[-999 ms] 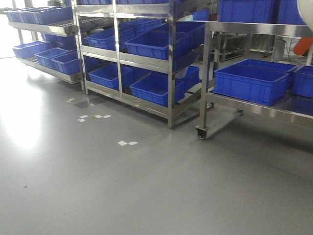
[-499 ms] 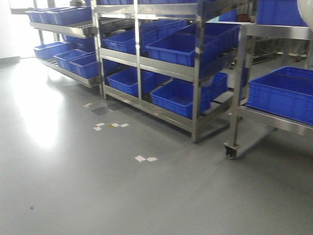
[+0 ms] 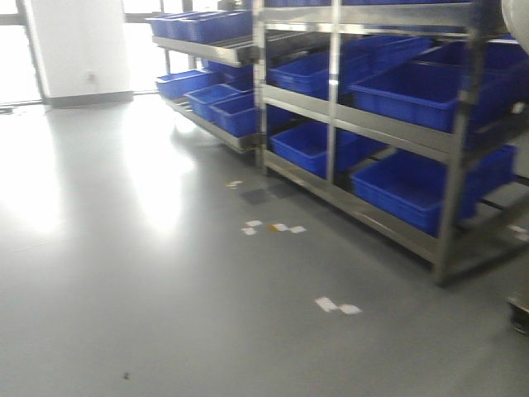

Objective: Move white bin to right shelf second layer
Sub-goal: 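Drive toward the windows carrying the white bin in the right gripper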

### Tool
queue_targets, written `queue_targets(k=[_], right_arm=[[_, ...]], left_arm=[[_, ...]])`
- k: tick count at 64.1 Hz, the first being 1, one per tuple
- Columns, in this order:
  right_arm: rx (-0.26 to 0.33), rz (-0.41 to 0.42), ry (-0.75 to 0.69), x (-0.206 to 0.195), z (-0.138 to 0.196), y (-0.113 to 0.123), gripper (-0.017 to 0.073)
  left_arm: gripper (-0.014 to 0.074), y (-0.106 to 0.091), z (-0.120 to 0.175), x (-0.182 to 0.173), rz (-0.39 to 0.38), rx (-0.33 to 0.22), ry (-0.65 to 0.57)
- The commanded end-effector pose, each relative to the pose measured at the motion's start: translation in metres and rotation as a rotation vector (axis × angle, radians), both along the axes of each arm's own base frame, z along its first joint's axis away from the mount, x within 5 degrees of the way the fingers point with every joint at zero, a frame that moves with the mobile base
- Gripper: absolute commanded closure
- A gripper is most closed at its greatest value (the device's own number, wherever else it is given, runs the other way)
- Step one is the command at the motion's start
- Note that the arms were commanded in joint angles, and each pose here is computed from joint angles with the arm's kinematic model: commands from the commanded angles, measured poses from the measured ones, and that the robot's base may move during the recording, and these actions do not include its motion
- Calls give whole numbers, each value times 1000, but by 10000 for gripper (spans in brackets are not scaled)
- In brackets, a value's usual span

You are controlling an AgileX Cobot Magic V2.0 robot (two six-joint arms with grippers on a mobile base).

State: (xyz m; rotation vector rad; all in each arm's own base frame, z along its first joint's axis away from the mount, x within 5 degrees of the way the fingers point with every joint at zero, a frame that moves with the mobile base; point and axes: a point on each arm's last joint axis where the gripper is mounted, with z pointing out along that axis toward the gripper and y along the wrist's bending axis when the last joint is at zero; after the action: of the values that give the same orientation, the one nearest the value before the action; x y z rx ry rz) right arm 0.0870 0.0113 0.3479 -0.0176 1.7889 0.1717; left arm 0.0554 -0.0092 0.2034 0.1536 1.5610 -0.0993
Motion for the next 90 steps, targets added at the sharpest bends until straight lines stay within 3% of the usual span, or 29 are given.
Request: queue_targets(k=[1, 90], right_arm=[[18, 0, -132, 0, 19, 0, 503], [18, 0, -132, 0, 19, 0, 503]], left_arm=[[509, 0, -4, 0, 2, -19, -59], [509, 0, -4, 0, 2, -19, -59]])
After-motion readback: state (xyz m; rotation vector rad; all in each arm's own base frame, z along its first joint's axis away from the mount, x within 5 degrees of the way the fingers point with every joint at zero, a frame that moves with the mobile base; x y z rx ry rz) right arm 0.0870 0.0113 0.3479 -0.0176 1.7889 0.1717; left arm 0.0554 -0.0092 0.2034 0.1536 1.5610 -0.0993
